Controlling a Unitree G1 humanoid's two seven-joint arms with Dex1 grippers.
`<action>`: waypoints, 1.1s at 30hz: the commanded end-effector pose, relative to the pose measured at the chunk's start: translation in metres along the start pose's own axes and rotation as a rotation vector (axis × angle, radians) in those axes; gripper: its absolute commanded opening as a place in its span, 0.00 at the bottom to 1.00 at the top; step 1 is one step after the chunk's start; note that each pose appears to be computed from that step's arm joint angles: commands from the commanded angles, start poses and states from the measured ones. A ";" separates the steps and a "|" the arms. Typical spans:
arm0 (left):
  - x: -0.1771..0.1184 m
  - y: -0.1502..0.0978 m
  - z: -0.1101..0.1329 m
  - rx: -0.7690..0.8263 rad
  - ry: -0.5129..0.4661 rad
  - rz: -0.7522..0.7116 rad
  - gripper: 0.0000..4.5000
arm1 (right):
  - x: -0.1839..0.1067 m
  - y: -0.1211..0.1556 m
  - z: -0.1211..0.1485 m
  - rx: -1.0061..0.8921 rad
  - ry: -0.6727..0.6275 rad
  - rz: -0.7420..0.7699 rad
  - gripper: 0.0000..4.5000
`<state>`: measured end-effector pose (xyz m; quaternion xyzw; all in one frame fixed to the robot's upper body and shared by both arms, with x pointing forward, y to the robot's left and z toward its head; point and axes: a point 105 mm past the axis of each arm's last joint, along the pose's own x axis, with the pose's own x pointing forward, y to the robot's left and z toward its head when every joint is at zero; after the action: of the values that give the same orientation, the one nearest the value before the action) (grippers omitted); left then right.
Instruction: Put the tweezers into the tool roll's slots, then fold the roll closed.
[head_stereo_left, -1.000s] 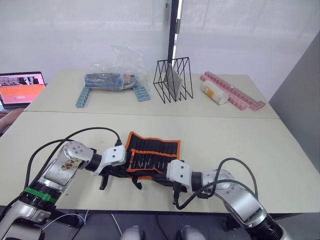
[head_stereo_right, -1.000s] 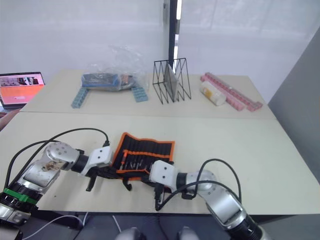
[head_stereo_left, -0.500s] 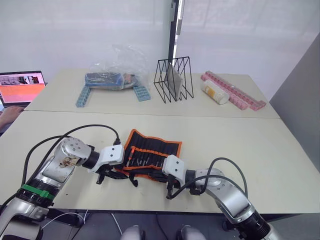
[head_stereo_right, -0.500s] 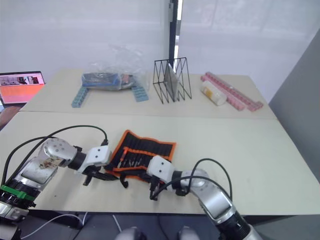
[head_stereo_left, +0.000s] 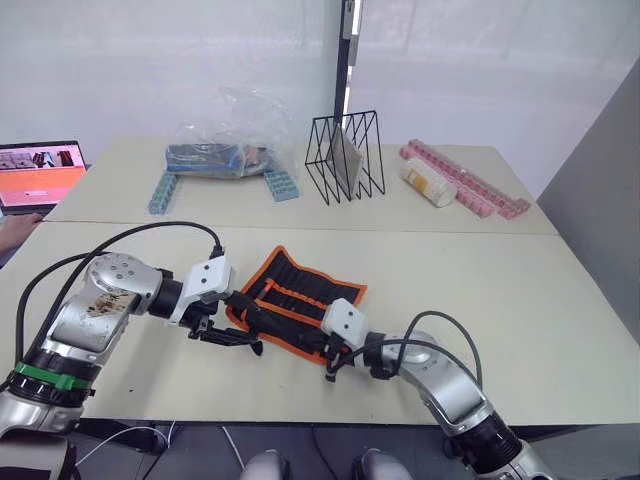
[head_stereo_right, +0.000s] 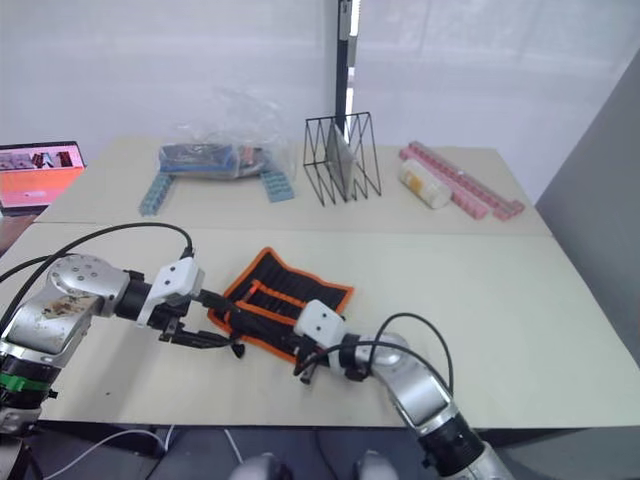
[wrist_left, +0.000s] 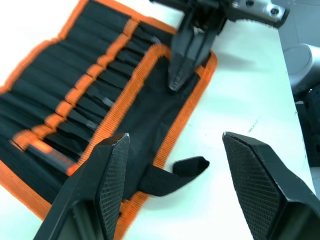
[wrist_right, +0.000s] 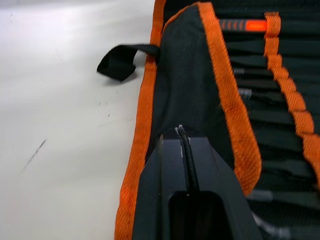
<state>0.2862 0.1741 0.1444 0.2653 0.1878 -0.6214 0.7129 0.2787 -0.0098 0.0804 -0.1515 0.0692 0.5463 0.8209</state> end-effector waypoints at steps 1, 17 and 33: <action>-0.001 0.006 0.011 0.021 -0.051 0.036 0.71 | 0.001 -0.006 0.006 0.001 -0.015 -0.036 0.00; 0.067 0.012 -0.013 -0.185 -0.213 0.145 0.00 | -0.001 -0.003 -0.009 -0.002 0.062 -0.073 0.00; 0.090 -0.010 -0.055 -0.291 -0.107 0.262 0.00 | 0.005 0.021 0.026 -0.013 -0.076 0.026 0.00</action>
<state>0.3014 0.1295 0.0693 0.1505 0.1535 -0.5110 0.8322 0.2673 0.0019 0.0829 -0.1452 0.0712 0.5414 0.8251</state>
